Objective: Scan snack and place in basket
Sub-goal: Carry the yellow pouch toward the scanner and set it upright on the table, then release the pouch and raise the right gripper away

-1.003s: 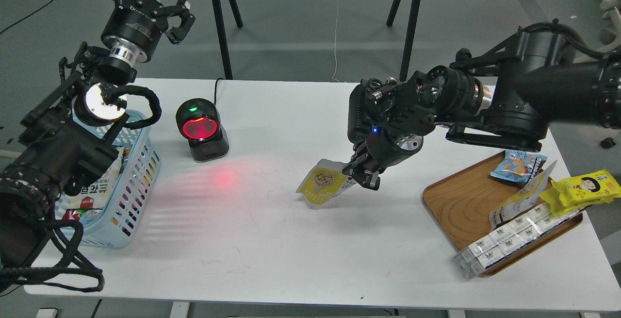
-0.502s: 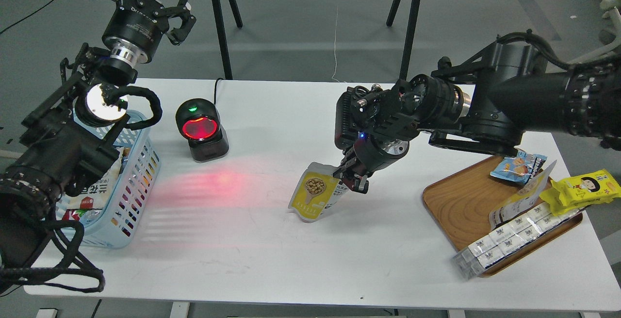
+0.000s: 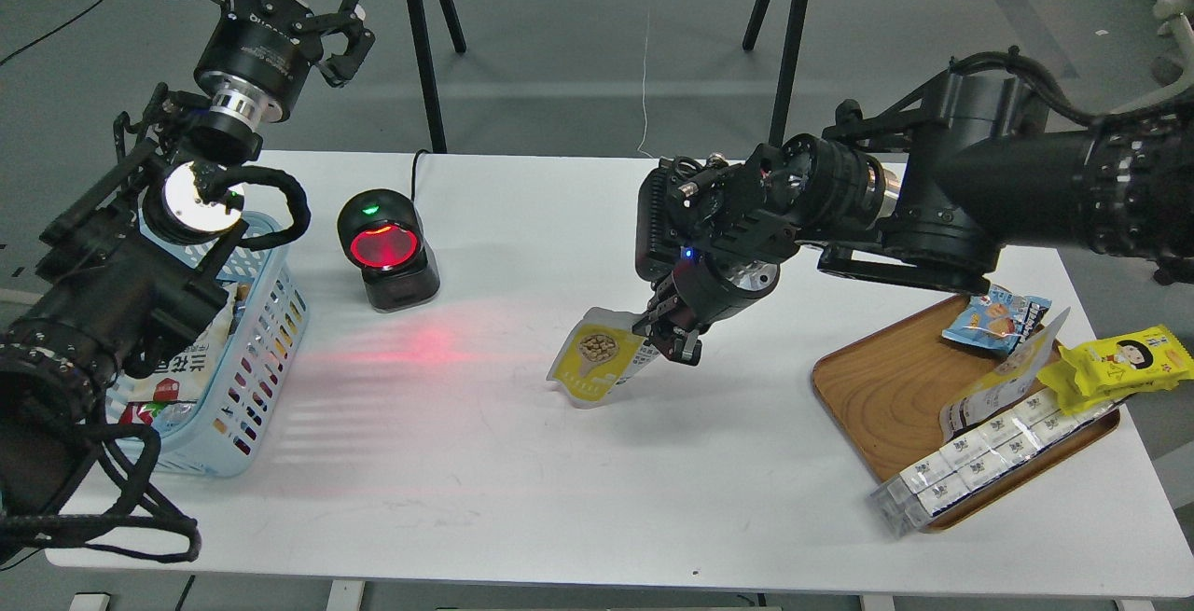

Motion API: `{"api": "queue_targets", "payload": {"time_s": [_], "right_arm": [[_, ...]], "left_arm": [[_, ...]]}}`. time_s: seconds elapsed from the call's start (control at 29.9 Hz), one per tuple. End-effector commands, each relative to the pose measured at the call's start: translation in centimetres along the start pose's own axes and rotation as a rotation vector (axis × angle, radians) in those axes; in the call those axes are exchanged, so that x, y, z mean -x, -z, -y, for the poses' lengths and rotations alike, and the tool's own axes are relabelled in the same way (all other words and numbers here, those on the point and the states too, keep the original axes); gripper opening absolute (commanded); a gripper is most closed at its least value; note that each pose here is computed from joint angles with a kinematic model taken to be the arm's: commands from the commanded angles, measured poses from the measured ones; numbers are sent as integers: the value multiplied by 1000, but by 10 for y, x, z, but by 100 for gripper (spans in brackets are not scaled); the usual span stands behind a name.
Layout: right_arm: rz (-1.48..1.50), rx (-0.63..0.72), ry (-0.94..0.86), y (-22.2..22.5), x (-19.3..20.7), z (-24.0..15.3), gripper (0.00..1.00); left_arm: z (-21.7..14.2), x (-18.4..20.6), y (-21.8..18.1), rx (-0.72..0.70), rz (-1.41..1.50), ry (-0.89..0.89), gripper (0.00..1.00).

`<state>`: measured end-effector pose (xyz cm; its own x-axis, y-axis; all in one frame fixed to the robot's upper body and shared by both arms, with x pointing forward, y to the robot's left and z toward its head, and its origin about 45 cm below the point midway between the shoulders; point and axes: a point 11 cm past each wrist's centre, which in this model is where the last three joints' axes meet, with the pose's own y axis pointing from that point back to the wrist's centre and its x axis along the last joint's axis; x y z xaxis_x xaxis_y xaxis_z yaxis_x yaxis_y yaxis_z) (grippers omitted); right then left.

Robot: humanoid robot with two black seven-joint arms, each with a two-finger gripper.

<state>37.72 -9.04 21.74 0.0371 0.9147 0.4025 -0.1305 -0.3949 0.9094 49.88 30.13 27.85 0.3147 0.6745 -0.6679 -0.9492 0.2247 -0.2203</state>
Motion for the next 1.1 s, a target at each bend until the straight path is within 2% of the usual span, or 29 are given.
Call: {"api": "queue_targets", "payload": {"time_s": [0.0, 0.47, 0.74, 0.84, 0.97, 1.07], "right_arm": [[-6, -4, 0, 2, -2, 1, 4], [-9, -1, -2, 1, -4, 1, 14], [-18, 21, -45, -5, -21, -9, 24], [-13, 34, -93, -10, -35, -18, 36], [15, 96, -157, -30, -47, -48, 66], [58, 135, -225, -43, -55, -73, 80]], "left_arm": [[0, 0, -1, 1, 1, 0, 100], [0, -1, -1, 1, 2, -1, 100], [-1, -1, 0, -2, 2, -2, 100], [0, -1, -3, -2, 7, -1, 100], [2, 0, -8, 3, 14, 3, 100], [4, 3, -11, 6, 18, 9, 100]]}}
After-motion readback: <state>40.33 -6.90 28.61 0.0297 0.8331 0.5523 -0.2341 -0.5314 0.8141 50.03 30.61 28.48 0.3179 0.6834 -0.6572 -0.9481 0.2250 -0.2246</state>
